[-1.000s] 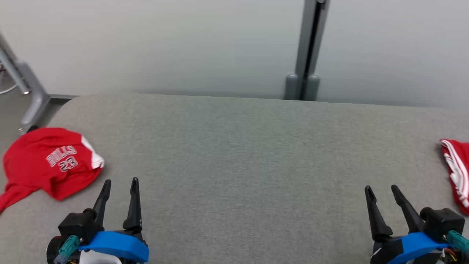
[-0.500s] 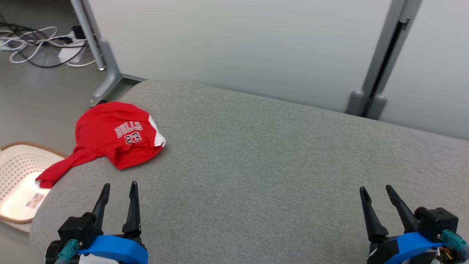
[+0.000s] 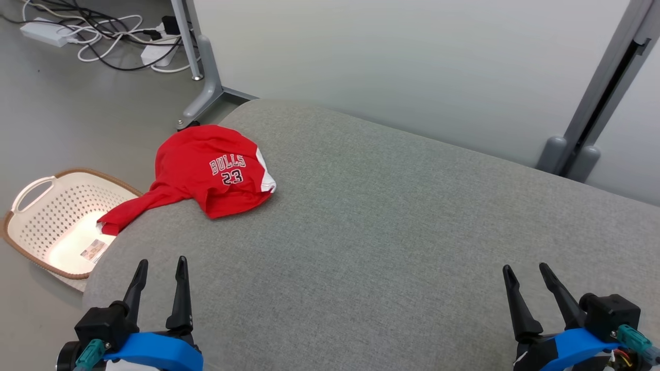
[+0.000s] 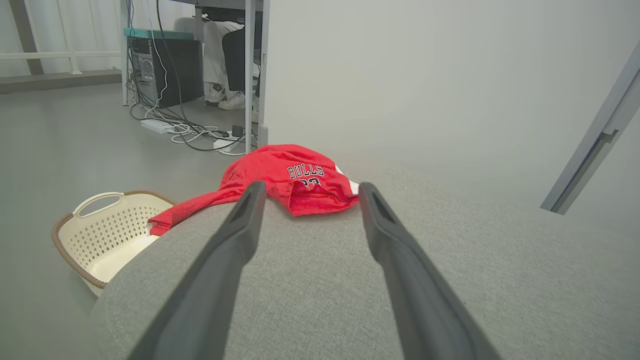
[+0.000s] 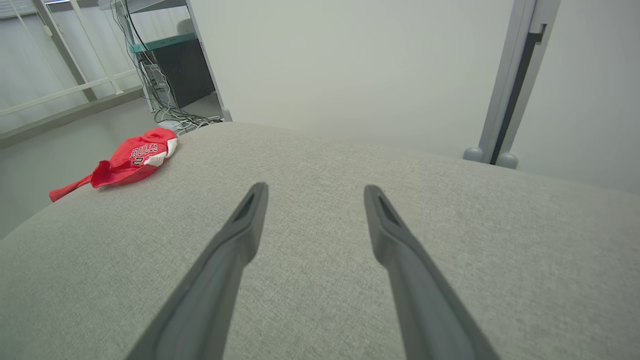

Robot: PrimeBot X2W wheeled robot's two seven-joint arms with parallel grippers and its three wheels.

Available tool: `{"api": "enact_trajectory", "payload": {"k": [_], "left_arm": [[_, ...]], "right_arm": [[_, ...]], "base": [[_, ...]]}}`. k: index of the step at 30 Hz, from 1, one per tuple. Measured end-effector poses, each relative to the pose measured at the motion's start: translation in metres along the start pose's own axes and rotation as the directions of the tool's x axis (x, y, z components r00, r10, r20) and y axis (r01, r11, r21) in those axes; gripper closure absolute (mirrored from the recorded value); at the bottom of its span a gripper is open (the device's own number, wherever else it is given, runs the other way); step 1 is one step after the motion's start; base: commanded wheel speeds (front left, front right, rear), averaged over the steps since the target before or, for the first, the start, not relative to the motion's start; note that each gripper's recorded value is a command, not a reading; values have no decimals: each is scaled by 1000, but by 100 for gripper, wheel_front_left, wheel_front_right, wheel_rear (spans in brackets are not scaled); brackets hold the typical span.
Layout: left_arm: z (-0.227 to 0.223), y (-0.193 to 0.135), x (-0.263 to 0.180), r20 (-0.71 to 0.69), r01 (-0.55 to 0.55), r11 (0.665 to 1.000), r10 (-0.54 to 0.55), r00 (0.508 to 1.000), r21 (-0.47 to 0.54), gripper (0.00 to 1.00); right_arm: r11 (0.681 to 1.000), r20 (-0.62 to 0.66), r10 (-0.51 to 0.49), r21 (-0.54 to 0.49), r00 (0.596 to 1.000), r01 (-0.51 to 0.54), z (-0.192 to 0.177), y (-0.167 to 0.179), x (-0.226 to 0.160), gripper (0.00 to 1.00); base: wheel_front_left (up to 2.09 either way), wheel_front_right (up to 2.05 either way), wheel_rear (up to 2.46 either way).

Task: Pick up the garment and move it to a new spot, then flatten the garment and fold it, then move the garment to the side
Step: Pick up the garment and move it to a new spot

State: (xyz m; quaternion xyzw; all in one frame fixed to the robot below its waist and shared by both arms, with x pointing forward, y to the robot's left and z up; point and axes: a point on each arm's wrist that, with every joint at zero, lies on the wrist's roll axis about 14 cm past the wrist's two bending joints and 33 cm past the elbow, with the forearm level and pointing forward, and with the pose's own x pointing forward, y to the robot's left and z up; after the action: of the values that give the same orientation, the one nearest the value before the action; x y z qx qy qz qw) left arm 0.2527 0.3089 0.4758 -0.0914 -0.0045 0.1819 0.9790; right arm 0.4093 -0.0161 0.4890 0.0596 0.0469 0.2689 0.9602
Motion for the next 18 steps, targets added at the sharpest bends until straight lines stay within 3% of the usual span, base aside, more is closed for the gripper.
{"api": "enact_trajectory", "payload": {"k": [18], "left_arm": [[5,13,0,9,-47,999,47,999,2,0]], "right_arm": [[1000,-15,15,19,1000,-15,-7,4,7,0]], "base": [[0,0,0]]}}
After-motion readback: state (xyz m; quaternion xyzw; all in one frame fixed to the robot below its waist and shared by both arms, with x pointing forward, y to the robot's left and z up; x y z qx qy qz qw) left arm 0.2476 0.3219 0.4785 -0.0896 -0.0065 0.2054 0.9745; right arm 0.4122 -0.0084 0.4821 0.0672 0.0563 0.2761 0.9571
